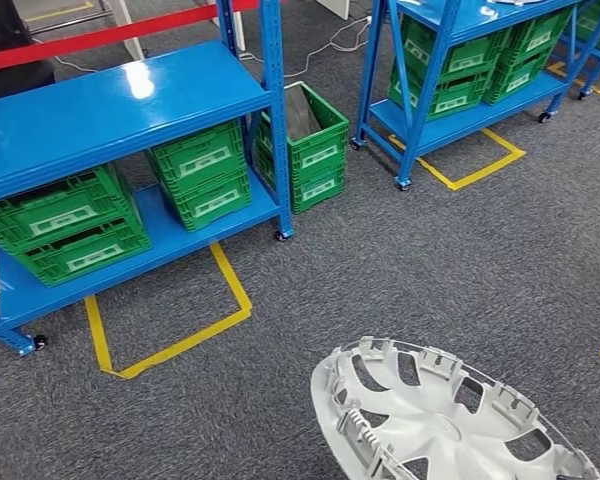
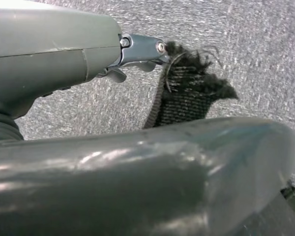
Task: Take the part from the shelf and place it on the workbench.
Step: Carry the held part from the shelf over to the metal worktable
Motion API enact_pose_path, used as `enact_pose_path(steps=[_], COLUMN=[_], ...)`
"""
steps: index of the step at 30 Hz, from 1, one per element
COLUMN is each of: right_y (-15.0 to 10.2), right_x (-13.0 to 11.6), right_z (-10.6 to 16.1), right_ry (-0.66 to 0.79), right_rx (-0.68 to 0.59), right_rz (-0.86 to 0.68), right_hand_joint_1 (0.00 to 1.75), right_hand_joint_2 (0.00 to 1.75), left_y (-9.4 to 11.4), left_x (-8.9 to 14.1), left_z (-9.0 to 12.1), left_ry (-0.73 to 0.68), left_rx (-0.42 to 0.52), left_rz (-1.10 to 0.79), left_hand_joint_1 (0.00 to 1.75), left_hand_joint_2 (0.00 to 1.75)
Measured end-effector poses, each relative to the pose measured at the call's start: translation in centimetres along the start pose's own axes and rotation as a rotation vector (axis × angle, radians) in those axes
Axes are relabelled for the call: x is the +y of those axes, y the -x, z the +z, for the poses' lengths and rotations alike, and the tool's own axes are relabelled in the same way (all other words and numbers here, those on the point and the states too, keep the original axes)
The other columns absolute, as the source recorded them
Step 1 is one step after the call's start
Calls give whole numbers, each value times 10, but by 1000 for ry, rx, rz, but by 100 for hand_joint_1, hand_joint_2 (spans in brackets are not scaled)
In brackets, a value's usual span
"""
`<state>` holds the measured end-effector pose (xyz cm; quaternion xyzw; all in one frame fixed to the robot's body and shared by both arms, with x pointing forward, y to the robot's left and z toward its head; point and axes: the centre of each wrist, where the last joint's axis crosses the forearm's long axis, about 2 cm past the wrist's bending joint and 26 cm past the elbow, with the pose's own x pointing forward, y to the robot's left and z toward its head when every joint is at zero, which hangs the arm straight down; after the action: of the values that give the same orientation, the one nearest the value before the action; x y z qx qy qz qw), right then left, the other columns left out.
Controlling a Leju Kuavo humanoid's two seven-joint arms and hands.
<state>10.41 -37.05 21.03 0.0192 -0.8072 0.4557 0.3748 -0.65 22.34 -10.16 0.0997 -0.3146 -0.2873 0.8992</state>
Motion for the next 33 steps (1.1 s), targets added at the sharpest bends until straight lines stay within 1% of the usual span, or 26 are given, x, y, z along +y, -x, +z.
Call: enact_pose_path(steps=[8, 20, 33], right_y=[-3, -10, -11], right_x=[5, 14, 17], right_z=[1, 2, 1], right_ry=[8, 59, 60], right_rx=[6, 28, 25], right_rz=[16, 26, 12], right_hand_joint_1=[175, 175, 175], right_hand_joint_2=[175, 175, 175], left_y=[1, 2, 4], left_x=[-2, -1, 2], left_z=[2, 3, 4], left_ry=[18, 29, 18], left_rx=[4, -3, 2], left_rz=[10, 16, 20], left_hand_joint_1=[0, 0, 0], left_hand_joint_2=[0, 0, 0])
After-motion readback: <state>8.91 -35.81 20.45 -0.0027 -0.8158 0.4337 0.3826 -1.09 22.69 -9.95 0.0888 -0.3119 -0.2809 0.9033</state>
